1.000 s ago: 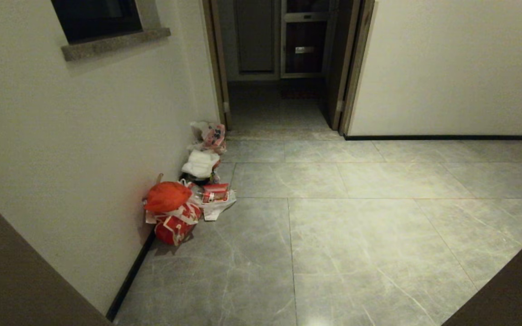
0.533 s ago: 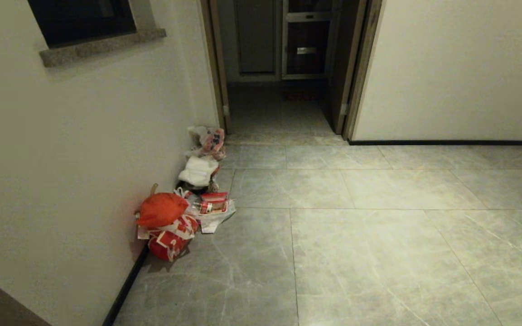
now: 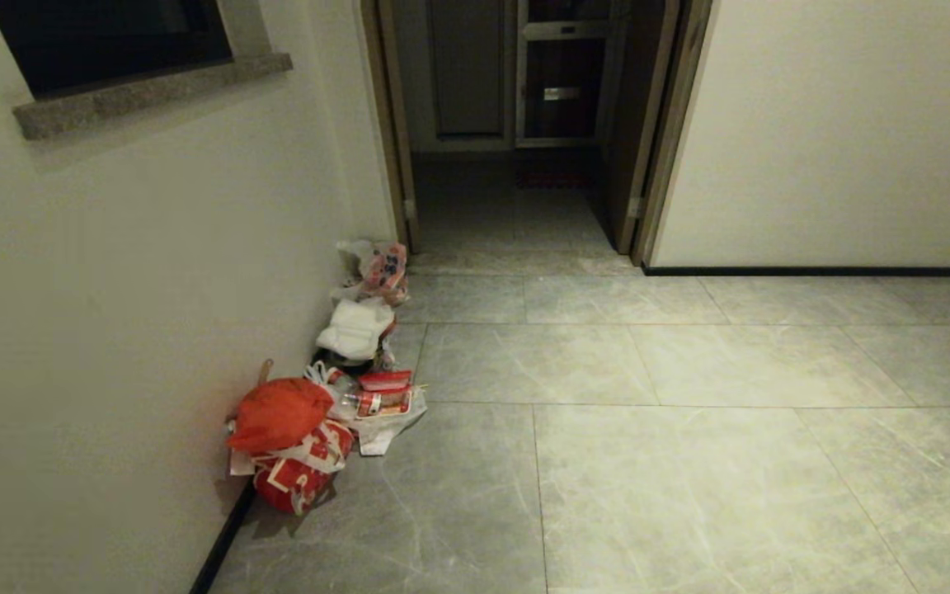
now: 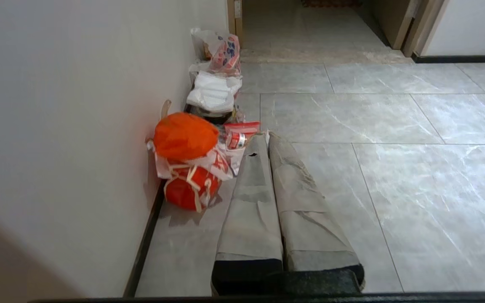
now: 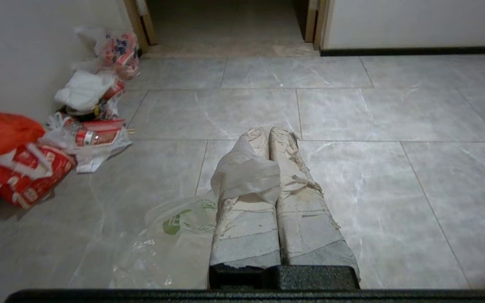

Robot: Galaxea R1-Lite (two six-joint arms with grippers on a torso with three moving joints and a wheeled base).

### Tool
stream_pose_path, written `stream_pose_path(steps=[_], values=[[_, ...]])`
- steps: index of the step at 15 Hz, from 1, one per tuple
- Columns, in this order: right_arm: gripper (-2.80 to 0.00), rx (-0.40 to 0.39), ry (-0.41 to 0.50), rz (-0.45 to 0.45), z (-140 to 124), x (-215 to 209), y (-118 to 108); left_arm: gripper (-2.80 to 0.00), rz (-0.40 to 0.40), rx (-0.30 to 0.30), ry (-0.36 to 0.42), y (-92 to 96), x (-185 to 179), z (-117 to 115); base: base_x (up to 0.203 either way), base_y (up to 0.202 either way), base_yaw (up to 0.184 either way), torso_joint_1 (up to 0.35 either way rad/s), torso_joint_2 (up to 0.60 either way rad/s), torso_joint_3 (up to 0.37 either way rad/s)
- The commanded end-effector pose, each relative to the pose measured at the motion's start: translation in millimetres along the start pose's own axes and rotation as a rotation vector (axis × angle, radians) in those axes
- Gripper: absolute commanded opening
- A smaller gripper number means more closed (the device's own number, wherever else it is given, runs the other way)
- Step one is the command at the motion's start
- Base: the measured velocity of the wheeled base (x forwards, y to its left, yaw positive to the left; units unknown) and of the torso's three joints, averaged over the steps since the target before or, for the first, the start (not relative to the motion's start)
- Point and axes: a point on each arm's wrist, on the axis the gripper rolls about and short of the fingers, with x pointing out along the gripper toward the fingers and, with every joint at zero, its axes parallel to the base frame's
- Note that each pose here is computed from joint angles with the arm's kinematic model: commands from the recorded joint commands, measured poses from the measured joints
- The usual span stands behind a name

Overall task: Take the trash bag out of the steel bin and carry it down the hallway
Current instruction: Put the trash bag at the door

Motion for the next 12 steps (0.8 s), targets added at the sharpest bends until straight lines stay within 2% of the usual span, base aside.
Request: stream_pose_path(steps=[1, 12], values=[[-2.80, 0.000, 0.003, 0.001, -0.8, 0.2, 0.0, -2.80, 0.001, -0.001, 0.002, 0.0, 0.1, -0.5, 0.191, 0.000, -0.003, 0.002, 0.00, 0.006], [-2.80, 0.000, 0.003, 0.001, -0.8, 0.2, 0.0, -2.80, 0.001, -0.001, 0.002, 0.0, 0.1, -0.5, 0.195, 0.000, 0.002, 0.002, 0.00, 0.002]])
